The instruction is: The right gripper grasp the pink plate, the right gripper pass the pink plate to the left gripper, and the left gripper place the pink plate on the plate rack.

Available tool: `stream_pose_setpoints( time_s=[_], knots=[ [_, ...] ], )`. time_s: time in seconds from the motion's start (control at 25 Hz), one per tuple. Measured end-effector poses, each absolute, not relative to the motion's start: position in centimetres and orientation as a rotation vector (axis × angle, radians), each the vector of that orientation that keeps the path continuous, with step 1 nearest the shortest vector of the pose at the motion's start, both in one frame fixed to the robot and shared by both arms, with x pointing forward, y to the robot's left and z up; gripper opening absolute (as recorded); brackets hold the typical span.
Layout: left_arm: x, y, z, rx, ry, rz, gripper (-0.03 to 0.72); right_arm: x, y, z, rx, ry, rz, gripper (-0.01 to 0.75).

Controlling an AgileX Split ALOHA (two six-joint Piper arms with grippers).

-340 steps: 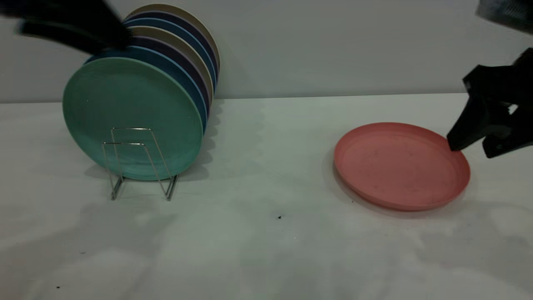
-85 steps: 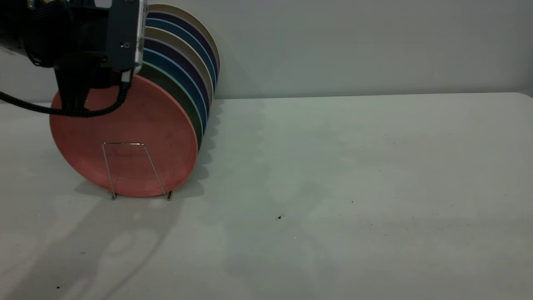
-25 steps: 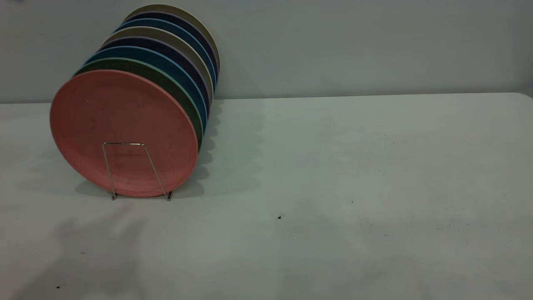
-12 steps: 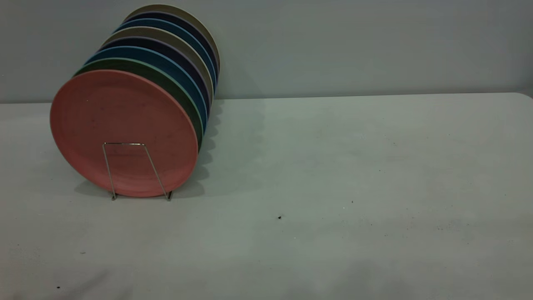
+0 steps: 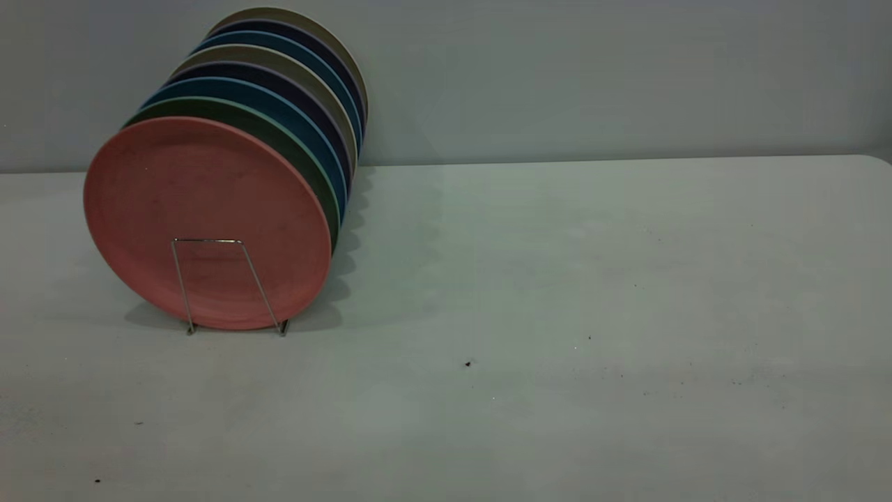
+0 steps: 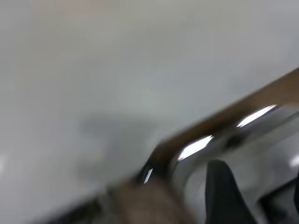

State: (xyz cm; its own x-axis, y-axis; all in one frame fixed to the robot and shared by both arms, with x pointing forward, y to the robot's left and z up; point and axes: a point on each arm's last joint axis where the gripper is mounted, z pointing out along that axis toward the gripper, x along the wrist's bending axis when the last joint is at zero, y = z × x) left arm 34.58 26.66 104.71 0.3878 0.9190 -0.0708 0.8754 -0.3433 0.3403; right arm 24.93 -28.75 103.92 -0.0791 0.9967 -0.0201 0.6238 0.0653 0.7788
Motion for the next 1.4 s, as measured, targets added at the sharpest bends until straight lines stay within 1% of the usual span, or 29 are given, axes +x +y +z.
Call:
stream_pose_setpoints(
  time_s=[0.08,0.16,0.28,0.48,0.88,1.08,1.4],
  knots=[
    [34.1,27.6,104.6,2.325,1.736,0.219,0.391,24.9,-28.8,103.9,1.621,1.763,0.828,0.357],
    [33.6,28.0,104.6,2.288,1.817,0.231,0.391,24.9,-28.7,103.9,1.622,1.764,0.830,0.357],
    [32.5,28.4,103.6,2.251,1.876,0.252,0.391,24.9,-28.7,103.9,1.603,1.790,0.847,0.357],
    [30.4,29.4,102.4,2.147,1.932,0.380,0.391,24.6,-28.7,103.9,1.536,1.856,0.889,0.357],
    [26.5,30.2,103.3,1.987,1.717,0.586,0.391,23.0,-29.7,103.8,1.433,1.805,0.956,0.357],
    [24.9,30.3,103.5,1.941,1.613,0.649,0.391,23.0,-29.7,103.8,1.402,1.846,0.989,0.357],
    [23.7,30.6,103.5,1.882,1.563,0.702,0.391,23.0,-29.7,103.8,1.401,1.850,0.994,0.357]
  ],
)
